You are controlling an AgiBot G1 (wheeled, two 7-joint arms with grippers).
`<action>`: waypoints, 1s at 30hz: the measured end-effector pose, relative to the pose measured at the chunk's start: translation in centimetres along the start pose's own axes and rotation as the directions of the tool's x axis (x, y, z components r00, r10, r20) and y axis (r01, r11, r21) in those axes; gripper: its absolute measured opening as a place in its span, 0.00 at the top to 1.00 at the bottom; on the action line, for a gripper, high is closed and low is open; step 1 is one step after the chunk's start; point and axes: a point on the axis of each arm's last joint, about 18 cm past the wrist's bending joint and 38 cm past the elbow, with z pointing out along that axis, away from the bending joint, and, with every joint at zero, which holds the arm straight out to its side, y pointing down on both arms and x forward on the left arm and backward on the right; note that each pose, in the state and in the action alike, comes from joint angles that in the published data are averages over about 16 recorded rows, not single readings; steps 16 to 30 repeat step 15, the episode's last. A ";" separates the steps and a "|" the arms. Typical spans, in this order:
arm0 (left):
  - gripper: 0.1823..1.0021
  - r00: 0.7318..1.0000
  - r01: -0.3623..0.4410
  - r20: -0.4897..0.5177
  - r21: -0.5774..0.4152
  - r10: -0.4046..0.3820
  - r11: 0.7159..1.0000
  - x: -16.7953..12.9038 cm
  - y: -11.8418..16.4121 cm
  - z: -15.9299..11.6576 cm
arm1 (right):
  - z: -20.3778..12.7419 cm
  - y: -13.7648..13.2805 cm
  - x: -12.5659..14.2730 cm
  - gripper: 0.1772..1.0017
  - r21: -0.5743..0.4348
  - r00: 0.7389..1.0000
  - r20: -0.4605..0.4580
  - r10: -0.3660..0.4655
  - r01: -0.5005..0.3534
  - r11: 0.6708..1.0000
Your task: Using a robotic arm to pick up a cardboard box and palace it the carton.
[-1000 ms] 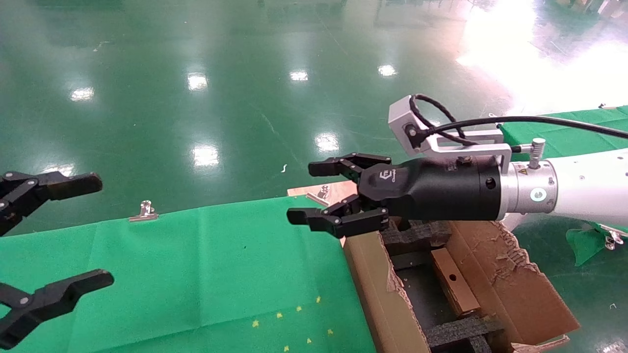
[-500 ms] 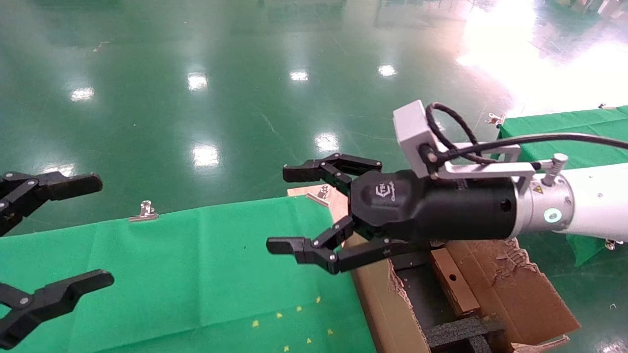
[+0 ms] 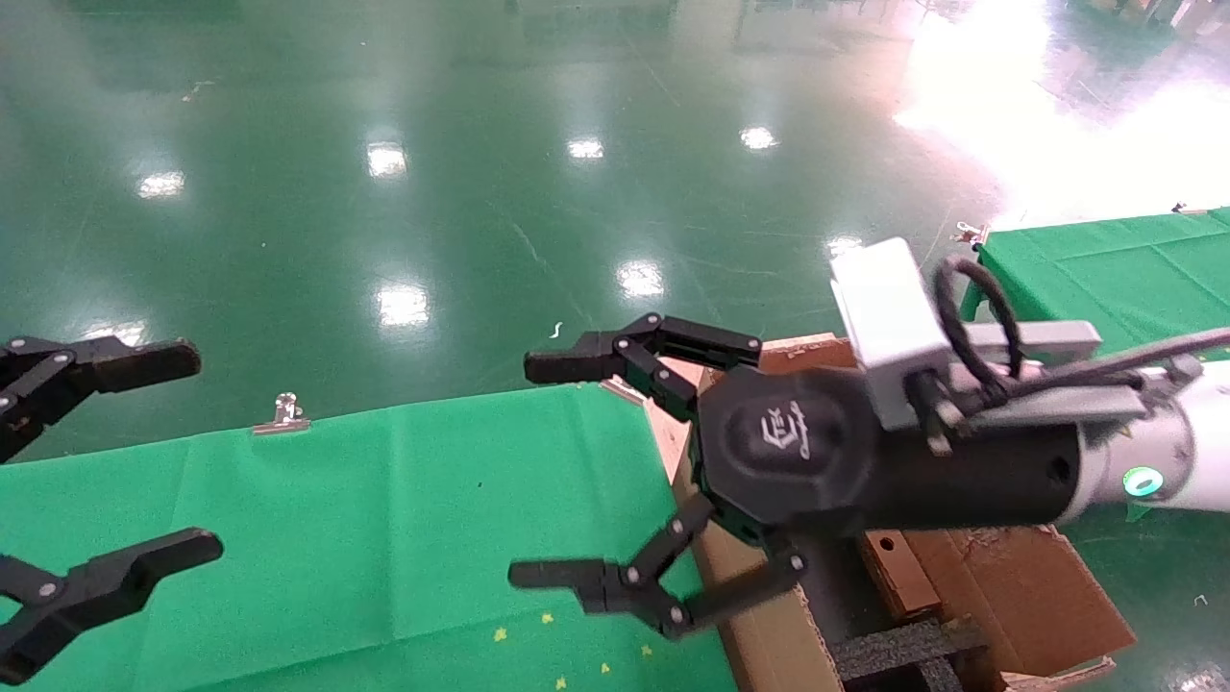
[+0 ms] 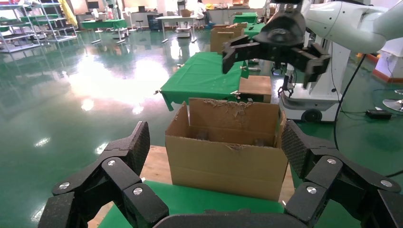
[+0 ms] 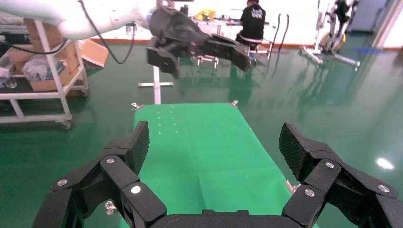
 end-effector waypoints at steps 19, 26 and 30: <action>0.00 1.000 0.000 0.000 0.000 0.000 1.000 0.0 0.0 0.0 | -0.1 -0.2 -0.5 0.00 0.011 1.000 0.011 -0.023 0.023 1.000; 0.00 1.000 0.000 0.000 0.000 0.000 1.000 0.0 0.0 0.0 | -0.1 -0.2 -0.5 0.00 0.011 1.000 0.011 -0.023 0.023 1.000; 0.00 1.000 0.000 0.000 0.000 0.000 1.000 0.0 0.0 0.0 | -0.1 -0.2 -0.5 0.00 0.011 1.000 0.011 -0.023 0.023 1.000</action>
